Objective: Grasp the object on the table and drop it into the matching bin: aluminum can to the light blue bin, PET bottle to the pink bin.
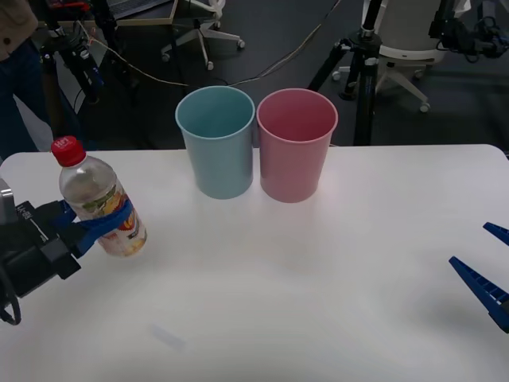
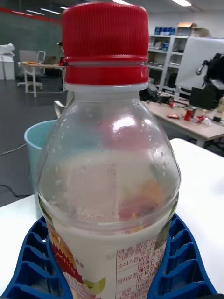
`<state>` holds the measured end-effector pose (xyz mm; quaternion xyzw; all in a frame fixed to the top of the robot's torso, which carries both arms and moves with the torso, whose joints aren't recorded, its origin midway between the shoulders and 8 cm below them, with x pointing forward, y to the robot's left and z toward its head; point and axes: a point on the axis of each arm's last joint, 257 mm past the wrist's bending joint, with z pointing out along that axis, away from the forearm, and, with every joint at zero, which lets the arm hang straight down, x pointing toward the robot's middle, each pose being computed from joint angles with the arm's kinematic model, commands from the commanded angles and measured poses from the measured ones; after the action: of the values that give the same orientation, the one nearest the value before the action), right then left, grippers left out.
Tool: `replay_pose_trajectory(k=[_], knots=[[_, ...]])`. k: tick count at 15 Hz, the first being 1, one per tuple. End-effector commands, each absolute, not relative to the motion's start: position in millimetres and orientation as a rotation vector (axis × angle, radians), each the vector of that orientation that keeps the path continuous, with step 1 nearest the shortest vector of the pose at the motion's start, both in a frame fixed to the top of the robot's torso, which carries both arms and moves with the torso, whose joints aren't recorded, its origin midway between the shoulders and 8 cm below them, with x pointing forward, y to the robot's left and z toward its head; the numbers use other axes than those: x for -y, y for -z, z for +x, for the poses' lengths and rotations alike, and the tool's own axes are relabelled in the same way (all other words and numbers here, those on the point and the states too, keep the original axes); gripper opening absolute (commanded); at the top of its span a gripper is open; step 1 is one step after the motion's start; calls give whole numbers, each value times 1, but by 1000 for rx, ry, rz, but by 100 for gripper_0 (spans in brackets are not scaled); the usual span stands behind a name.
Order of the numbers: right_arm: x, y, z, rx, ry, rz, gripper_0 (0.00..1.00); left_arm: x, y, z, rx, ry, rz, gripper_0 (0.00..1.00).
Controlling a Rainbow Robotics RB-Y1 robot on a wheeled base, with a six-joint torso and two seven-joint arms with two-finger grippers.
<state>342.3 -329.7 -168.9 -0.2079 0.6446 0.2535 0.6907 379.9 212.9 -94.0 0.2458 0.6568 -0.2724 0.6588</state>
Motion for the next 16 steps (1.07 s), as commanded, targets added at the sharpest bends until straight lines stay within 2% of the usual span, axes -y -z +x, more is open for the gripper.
replay_pose_trajectory(k=[1,3,5,12,16], knots=[[330,169,342,-1441,-567,-465,100,-191,70,375,-1458,687,573,5],[330,169,342,-1441,-567,-465,100,-174,53,376,-1434,731,597,6],[330,169,342,-1441,-567,-465,100,-159,38,382,-1423,704,639,8],[330,169,342,-1441,-567,-465,100,-98,-11,408,-1382,839,683,10],[330,169,342,-1441,-567,-465,100,-87,-29,447,-1363,827,705,11]])
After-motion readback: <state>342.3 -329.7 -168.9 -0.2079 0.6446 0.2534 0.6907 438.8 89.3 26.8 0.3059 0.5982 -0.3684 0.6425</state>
